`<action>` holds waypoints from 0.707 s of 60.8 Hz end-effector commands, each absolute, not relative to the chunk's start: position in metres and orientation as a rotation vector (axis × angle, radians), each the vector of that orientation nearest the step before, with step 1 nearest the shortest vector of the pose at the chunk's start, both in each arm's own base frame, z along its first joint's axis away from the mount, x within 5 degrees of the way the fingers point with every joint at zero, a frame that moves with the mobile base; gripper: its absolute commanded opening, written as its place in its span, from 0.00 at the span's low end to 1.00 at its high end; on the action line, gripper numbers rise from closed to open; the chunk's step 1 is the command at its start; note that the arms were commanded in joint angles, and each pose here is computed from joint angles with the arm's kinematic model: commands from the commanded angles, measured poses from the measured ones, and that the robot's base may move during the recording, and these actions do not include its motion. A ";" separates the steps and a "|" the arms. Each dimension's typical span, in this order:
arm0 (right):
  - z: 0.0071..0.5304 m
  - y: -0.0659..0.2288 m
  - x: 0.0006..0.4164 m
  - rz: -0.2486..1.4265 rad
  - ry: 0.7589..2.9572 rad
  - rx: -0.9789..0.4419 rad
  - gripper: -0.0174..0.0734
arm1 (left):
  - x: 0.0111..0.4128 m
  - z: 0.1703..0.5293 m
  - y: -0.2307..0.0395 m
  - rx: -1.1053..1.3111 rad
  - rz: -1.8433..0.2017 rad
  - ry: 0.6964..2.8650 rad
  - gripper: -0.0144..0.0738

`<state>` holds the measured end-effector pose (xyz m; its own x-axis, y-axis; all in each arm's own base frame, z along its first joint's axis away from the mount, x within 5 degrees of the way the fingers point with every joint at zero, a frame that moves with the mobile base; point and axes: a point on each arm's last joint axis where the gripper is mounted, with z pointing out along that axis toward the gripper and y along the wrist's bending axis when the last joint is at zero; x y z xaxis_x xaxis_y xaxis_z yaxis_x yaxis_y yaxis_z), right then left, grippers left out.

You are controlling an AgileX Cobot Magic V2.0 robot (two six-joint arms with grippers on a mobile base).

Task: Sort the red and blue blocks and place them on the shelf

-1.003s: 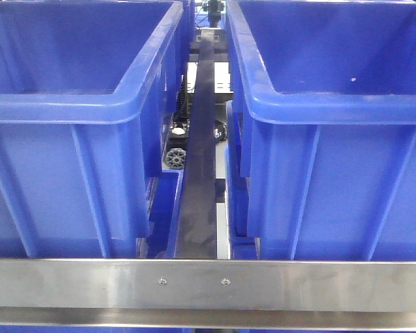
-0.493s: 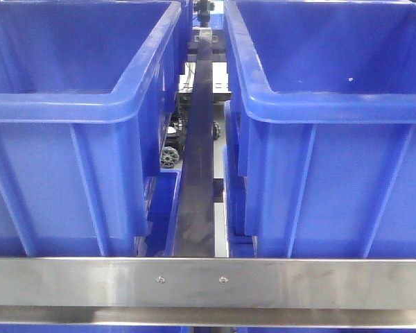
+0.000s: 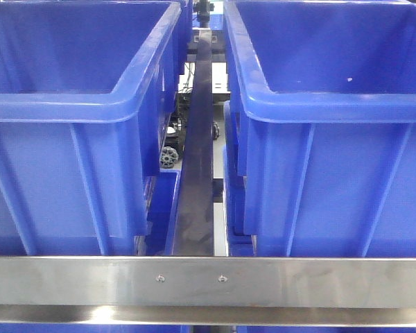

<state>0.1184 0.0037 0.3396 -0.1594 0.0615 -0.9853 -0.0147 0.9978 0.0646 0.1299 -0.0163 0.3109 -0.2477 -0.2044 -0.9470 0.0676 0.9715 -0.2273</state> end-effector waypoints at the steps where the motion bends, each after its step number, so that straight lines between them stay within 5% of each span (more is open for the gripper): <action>1: 0.350 0.005 0.118 0.061 1.633 0.008 0.25 | 0.131 0.330 -0.016 -0.109 -0.287 1.669 0.33; 43: 0.346 0.005 0.119 0.070 1.636 0.013 0.25 | 0.131 0.329 -0.016 -0.106 -0.281 1.676 0.33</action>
